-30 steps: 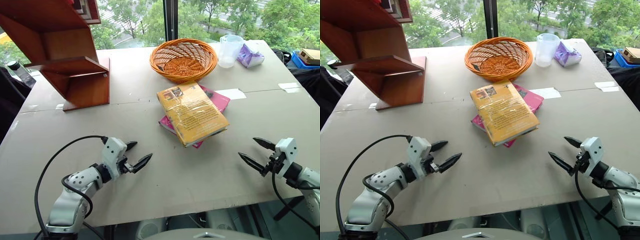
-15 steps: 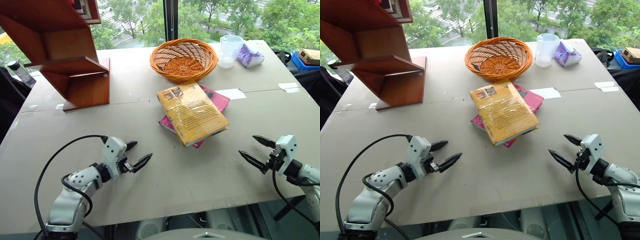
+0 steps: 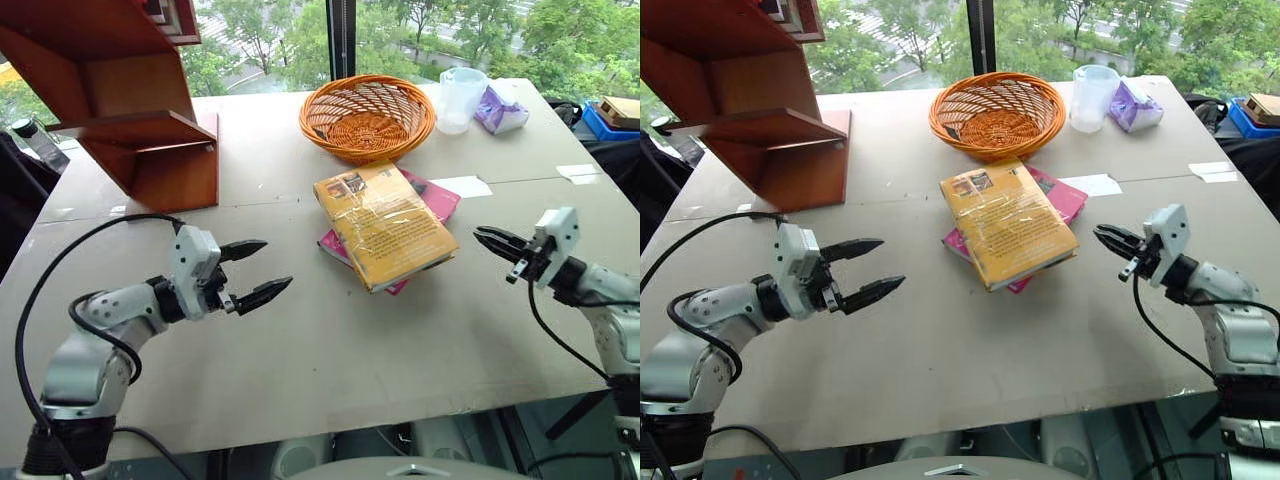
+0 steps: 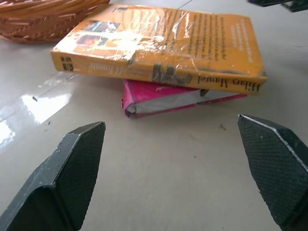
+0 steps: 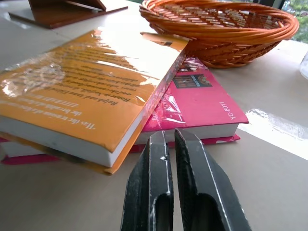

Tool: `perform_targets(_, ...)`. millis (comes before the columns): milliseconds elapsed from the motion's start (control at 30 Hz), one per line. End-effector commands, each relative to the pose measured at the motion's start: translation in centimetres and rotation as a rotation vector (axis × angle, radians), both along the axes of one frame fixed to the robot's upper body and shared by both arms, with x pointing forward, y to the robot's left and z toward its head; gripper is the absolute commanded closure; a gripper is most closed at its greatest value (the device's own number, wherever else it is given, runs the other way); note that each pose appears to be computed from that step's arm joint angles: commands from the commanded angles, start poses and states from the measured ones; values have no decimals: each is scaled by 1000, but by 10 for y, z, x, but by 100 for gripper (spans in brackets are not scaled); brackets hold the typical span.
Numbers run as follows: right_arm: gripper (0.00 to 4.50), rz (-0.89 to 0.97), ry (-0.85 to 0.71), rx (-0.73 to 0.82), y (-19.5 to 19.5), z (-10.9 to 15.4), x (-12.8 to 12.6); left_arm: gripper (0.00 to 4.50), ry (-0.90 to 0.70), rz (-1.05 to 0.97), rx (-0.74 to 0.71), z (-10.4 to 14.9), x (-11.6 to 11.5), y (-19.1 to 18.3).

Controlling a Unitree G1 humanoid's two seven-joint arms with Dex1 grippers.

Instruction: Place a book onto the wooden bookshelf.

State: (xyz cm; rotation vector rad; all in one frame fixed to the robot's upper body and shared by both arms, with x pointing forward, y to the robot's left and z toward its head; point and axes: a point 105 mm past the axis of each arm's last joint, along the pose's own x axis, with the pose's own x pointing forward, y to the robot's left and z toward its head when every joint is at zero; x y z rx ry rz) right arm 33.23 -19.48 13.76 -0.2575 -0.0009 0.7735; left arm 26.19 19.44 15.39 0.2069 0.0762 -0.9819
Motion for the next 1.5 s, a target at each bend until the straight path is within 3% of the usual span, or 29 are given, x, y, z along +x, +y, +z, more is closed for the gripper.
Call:
perform_targets(33, 448, -5, -23, -120, 5, 0, 22, 0, -54, -63, 6, 21, -6, -2)
perform_targets(267, 448, 6, -15, -154, 17, -1, 55, 0, -84, -24, 34, 28, -11, 2)
perform_targets(767, 448, 243, -32, -111, 89, -1, 48, 0, -74, 31, 3, 26, -13, 0)
perform_targets(1367, 448, 291, -56, -57, 111, 5, 42, 0, -61, 43, -20, 21, -12, 2)
perform_targets(1500, 448, 248, -71, -56, 102, 8, 45, 0, -44, 91, -95, 22, -7, 5)
